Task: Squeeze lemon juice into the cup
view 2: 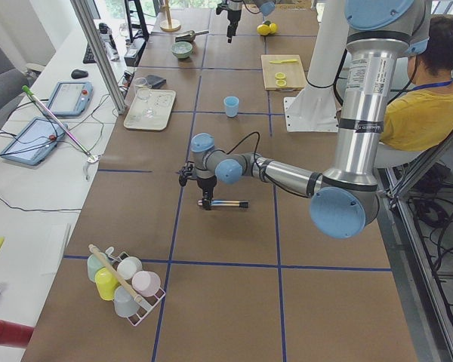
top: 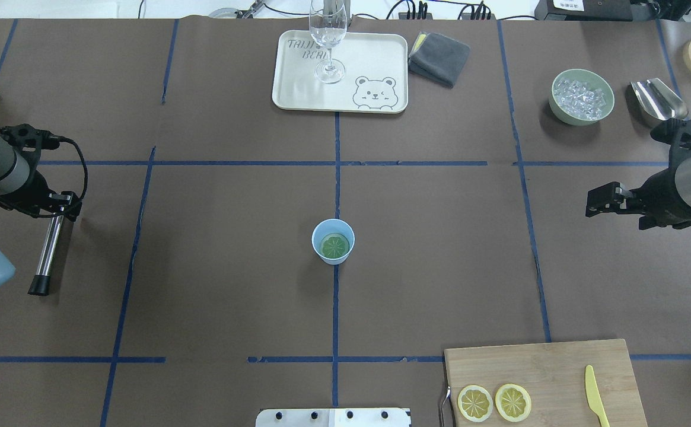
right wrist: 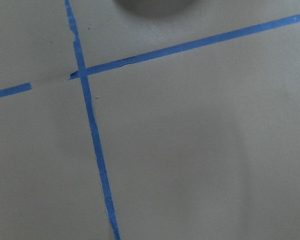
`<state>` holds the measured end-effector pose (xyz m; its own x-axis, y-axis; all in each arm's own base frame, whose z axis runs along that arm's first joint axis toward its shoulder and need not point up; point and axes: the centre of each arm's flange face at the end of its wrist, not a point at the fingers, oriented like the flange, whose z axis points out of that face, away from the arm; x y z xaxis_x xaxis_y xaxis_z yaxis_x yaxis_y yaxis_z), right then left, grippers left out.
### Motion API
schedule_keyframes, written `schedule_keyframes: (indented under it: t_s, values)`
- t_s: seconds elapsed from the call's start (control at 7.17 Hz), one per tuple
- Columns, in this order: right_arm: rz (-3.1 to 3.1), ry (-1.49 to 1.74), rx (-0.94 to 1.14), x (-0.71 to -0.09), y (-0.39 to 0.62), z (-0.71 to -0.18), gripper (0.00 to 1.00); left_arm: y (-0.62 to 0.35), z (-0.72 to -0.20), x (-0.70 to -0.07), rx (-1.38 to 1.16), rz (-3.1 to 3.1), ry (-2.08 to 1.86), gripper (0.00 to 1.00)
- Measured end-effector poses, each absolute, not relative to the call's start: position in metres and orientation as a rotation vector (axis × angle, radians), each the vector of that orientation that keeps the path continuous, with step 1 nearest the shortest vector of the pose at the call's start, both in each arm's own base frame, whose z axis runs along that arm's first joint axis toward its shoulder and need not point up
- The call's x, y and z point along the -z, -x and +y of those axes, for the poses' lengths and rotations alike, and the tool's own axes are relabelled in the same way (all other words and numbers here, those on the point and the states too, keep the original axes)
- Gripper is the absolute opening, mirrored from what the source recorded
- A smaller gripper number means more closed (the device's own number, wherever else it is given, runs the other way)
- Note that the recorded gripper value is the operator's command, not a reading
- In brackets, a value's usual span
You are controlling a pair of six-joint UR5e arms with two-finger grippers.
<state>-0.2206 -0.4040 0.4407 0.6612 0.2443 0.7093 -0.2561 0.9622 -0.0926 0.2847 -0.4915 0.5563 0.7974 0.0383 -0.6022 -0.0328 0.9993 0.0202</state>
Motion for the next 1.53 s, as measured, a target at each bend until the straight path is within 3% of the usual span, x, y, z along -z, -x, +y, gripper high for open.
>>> schedule_keyframes:
  t_s: [0.42, 0.98, 1.53]
  values:
    - [-0.799, -0.020, -0.238, -0.463, 0.184, -0.418, 1.00, -0.199, -0.522, -0.534, -0.076, 0.712, -0.107, 1.00]
    - [-0.812, -0.034, -0.060, -0.581, 0.058, -0.456, 1.00, 0.001, -0.545, -0.558, -0.154, 0.768, -0.185, 1.00]
    - [-0.804, -0.080, 0.055, -0.631, -0.008, -0.455, 1.00, 0.045, -0.532, -0.607, -0.108, 0.831, -0.104, 1.00]
